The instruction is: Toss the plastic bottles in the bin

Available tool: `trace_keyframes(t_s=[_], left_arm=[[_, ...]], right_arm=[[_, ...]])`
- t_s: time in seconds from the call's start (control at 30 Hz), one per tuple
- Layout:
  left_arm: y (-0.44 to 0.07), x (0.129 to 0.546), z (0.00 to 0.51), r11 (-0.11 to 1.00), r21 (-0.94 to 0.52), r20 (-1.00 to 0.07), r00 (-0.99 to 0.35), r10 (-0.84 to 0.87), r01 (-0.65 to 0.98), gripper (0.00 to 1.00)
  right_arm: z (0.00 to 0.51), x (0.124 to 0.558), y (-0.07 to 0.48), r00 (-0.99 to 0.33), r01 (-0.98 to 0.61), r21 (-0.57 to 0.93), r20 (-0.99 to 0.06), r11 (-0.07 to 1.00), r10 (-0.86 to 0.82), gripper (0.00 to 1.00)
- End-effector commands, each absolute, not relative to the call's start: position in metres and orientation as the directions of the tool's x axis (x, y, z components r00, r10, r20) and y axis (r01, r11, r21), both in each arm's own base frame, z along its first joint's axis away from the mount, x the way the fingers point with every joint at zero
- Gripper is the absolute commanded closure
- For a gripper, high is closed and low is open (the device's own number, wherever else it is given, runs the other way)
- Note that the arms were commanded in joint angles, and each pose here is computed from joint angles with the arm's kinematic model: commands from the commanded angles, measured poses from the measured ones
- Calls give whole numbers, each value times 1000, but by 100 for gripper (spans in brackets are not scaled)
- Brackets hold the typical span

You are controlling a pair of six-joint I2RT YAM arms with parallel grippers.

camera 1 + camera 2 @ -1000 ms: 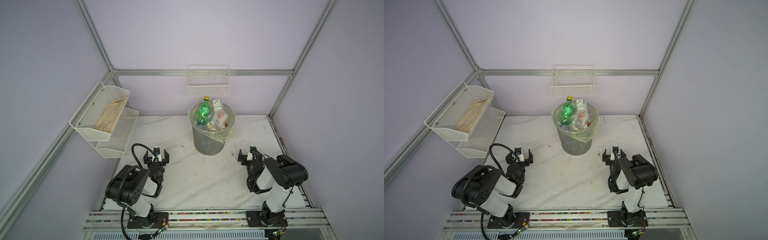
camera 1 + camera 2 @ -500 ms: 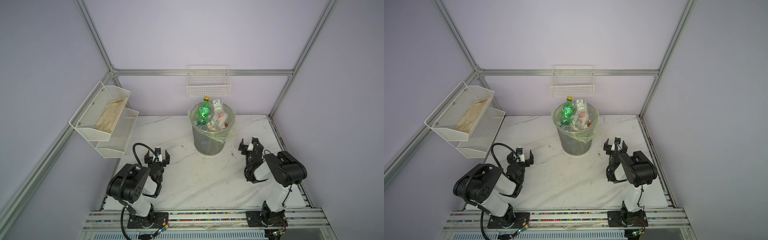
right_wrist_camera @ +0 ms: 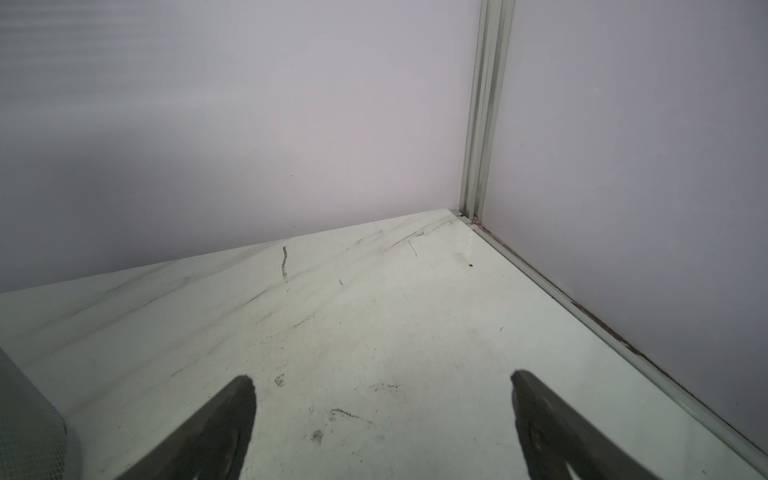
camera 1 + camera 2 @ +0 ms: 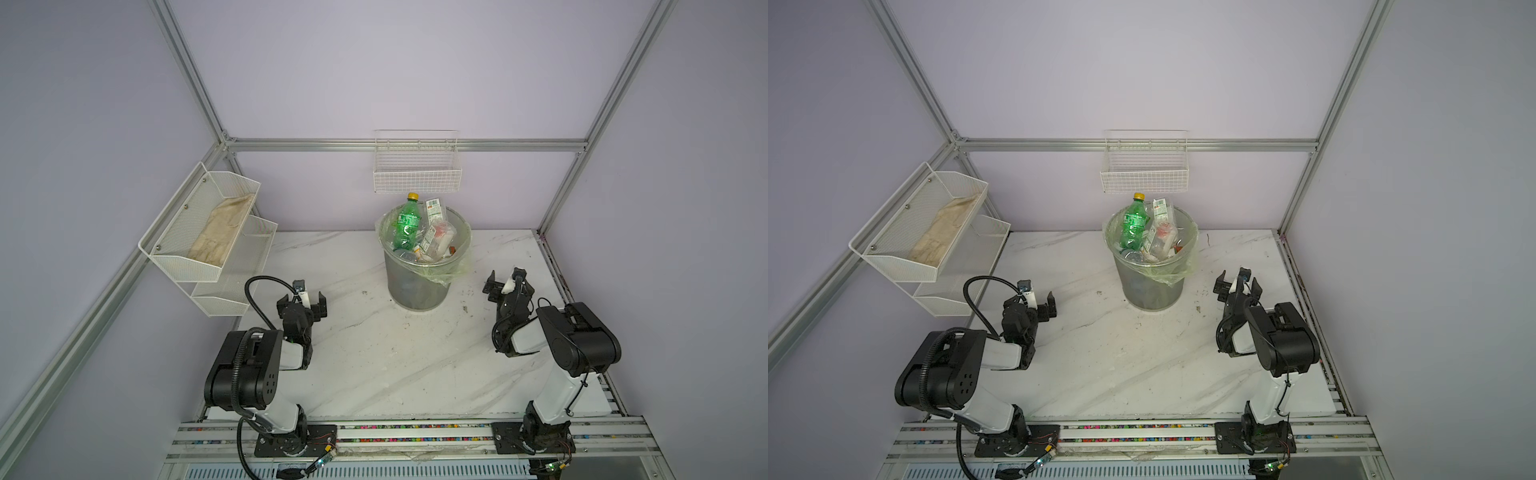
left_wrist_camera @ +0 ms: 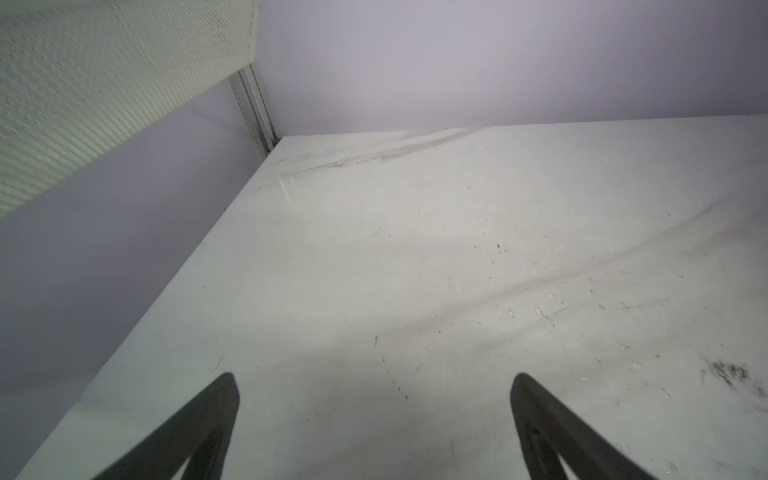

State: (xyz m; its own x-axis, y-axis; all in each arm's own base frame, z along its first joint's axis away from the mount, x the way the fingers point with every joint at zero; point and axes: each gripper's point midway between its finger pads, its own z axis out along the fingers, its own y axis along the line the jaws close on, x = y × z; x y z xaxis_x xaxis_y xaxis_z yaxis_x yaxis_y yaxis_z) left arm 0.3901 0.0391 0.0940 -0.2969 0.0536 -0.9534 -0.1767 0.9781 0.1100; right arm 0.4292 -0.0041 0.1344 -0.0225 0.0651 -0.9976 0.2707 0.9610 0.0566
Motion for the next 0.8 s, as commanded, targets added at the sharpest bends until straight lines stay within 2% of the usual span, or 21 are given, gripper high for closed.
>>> trace_keyframes(t_s=[0.0,0.33,0.4,0.47,0.77], left_arm=[[32,402,113,988,63,-968,-250,26,-142,0],[23,400,115,992,78,-971,-234,53,-99,0],[23,400,114,992,79,-970,-236,54,-98,0],[22,401,113,993,79,-969,-239,55,-92,0],[27,405,112,996,40,-967,-255,19,-76,0]], right_arm=[[138,427,-5,-14,275,61,-998,960,68,3],[137,427,-4,-15,271,60,-998,961,67,3],[137,431,13,-30,168,28,-999,985,34,3],[136,431,17,-34,135,25,-999,991,30,3],[136,436,14,-46,120,42,-998,992,48,3]])
